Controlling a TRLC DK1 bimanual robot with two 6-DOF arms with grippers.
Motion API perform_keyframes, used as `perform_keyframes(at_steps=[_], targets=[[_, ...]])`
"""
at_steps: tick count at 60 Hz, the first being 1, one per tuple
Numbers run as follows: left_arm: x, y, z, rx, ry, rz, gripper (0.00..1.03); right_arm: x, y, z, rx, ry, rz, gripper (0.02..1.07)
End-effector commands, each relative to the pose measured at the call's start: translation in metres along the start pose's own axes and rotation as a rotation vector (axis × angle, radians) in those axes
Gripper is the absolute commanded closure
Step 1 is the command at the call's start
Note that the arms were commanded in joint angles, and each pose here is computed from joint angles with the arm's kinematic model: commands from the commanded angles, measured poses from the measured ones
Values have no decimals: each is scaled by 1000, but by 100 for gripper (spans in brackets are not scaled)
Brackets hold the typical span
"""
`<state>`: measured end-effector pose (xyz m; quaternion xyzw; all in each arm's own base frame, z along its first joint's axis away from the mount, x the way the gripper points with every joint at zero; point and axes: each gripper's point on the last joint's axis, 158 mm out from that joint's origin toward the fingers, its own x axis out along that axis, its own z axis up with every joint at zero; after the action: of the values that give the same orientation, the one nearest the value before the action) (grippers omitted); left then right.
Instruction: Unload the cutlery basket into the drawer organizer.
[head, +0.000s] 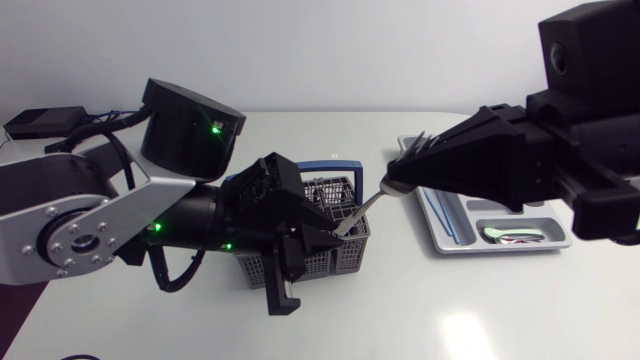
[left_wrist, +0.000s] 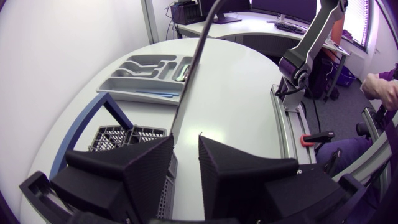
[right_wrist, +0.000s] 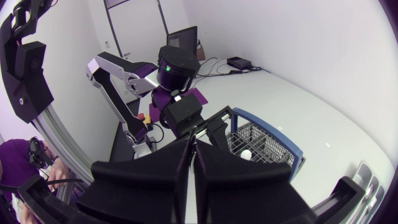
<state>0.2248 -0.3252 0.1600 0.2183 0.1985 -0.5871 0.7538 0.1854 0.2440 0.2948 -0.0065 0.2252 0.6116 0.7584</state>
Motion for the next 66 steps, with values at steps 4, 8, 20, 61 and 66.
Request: perform_keyframes(at_steps=[4, 8, 20, 61, 66], targets=[[-10, 11, 20, 18, -42, 31, 56, -6, 9, 5, -2, -11, 13, 101], [-10, 13, 20, 16, -43, 35, 56, -7, 10, 4, -5, -7, 14, 101], [-9, 6, 22, 23, -48, 4, 56, -8, 15, 6, -7, -15, 36, 101], [0, -29, 28, 40, -57, -135, 84, -15, 21, 11, -3, -50, 69, 101], [0, -30, 29, 40, -54, -141, 86, -16, 21, 11, -3, -52, 67, 101]])
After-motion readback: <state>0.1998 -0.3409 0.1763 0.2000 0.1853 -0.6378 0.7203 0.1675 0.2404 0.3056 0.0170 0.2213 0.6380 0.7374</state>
